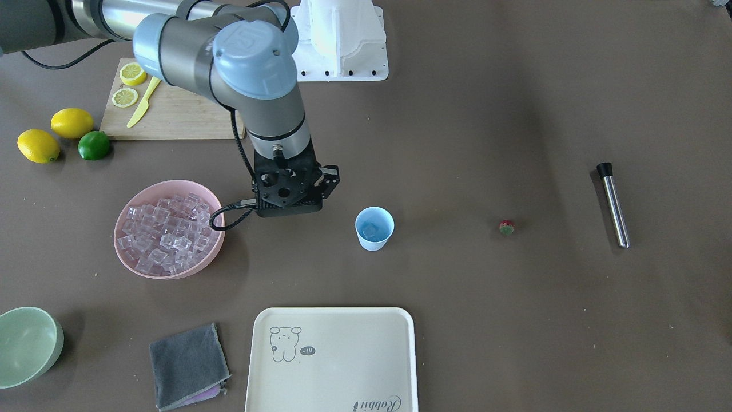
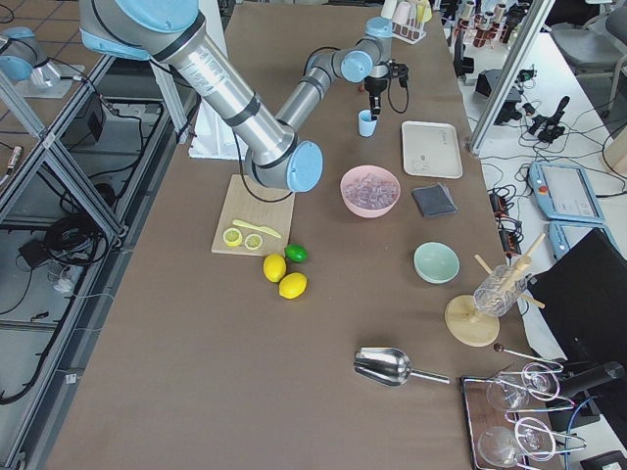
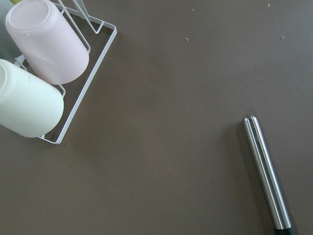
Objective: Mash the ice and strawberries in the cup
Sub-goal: 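Carry the ice cube with the right gripper over the light-blue cup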
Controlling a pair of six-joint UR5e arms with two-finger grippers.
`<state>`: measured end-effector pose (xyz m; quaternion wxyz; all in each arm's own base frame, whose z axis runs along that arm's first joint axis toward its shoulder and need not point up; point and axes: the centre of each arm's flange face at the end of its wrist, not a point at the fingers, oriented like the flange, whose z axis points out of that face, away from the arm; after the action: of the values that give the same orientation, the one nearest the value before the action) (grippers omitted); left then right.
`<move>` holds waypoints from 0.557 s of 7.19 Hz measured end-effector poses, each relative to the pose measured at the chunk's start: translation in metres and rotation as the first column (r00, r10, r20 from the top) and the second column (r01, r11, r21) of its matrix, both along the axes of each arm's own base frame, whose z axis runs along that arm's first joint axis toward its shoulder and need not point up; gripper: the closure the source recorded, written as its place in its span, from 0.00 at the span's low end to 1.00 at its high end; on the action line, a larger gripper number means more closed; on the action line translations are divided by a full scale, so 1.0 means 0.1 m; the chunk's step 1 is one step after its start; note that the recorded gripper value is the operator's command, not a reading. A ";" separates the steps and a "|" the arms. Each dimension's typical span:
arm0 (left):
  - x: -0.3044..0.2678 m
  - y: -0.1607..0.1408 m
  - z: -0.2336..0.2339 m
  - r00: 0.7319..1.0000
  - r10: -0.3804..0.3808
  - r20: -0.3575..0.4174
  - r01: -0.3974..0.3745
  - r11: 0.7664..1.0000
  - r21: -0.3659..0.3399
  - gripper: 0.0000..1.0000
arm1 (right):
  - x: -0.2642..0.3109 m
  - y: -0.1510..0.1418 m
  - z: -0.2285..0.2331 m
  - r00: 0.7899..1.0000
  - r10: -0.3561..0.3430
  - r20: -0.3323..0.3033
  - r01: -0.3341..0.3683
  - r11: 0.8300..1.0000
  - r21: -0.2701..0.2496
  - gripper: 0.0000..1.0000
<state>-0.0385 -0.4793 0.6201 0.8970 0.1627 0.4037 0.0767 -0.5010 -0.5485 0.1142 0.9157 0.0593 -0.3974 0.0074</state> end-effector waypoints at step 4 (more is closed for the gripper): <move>0.12 -0.01 0.00 1.000 0.026 -0.001 -0.026 1.000 0.002 0.02 | -0.79 0.22 -0.22 0.996 0.088 -0.022 -0.088 0.996 0.000 1.00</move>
<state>-0.0266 -0.4802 0.6198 0.8957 0.1583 0.4059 0.0885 -0.5799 -0.5263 0.0919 0.9188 0.0762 -0.3843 0.0474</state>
